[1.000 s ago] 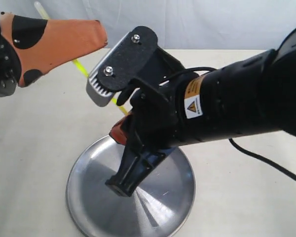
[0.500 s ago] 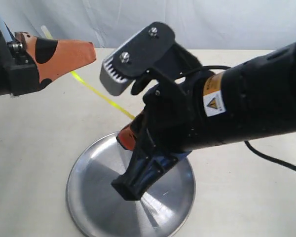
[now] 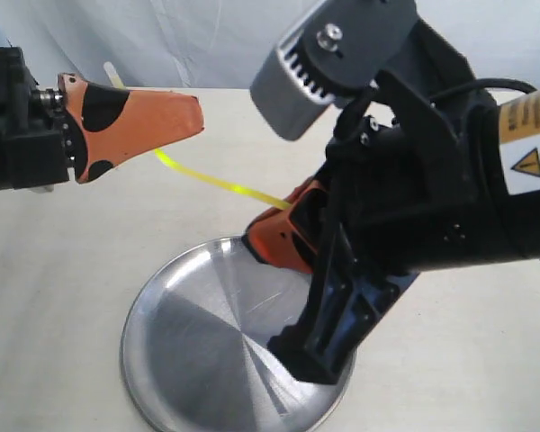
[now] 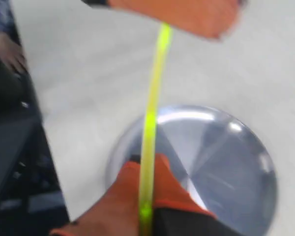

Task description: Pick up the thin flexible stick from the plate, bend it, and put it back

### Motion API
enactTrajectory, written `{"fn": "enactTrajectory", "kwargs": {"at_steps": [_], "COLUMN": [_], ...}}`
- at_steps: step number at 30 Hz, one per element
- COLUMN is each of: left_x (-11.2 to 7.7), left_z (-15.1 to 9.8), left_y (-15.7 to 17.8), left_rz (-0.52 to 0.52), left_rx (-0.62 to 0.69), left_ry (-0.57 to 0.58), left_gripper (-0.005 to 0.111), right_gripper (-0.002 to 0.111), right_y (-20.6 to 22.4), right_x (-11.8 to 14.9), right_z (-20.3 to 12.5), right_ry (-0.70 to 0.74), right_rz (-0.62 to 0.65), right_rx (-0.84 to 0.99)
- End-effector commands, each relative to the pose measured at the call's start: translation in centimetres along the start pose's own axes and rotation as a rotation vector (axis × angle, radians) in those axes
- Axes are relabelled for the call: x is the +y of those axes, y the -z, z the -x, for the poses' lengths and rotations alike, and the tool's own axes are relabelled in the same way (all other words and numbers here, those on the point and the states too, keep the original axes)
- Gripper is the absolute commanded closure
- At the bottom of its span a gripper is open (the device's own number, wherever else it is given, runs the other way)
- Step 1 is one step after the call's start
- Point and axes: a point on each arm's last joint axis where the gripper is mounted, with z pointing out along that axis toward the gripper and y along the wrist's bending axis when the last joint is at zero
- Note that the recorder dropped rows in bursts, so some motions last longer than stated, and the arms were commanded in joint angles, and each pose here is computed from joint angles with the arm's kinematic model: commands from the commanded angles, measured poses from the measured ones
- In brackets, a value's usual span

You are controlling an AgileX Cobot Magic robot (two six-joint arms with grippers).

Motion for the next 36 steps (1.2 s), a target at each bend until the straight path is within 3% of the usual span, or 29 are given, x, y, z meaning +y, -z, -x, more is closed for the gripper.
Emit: {"fn": "enactTrajectory", "kwargs": {"at_steps": [1,11,16,18,21,25,28,31,36], "left_x": [-2.2,-3.7,-3.8,-3.5,-2.3,0.3,1.6,2.0,2.1], "left_z": [0.5,1.8,1.4,1.0,0.3,0.1,0.5,0.7,0.7], "left_y": [0.6,1.5,1.4,1.3,1.0,1.1,1.4,1.6,1.6], "left_rz": [-0.165,-0.282,-0.281,-0.249,-0.115,0.171,0.323,0.379,0.388], "left_rx": [-0.054,-0.186,-0.146,-0.106,-0.032,0.007,-0.027,-0.041,-0.043], "left_ry": [0.016,0.080,0.053,0.023,-0.045,-0.140,-0.148,-0.156,-0.158], "left_gripper": [0.107,0.107,0.107,0.107,0.107,0.107,0.107,0.107,0.107], "right_gripper": [0.108,0.108,0.108,0.108,0.108,0.108,0.108,0.108,0.108], "right_y": [-1.4,-6.4,-8.3,-8.5,-8.1,-6.4,-4.4,-2.5,0.2], "right_x": [-1.1,-1.8,-2.3,-2.7,-3.0,-2.6,-1.6,-0.6,0.4], "right_z": [0.0,-0.8,-0.4,-0.3,-0.3,-0.2,0.2,0.4,0.6], "right_ry": [0.000,0.005,0.056,0.079,0.044,0.013,0.010,0.004,-0.022], "right_rz": [-0.093,-0.098,-0.135,-0.167,-0.208,-0.195,-0.134,-0.050,0.022], "right_rx": [0.043,0.165,0.112,0.099,0.099,0.097,0.055,0.015,-0.052]}}
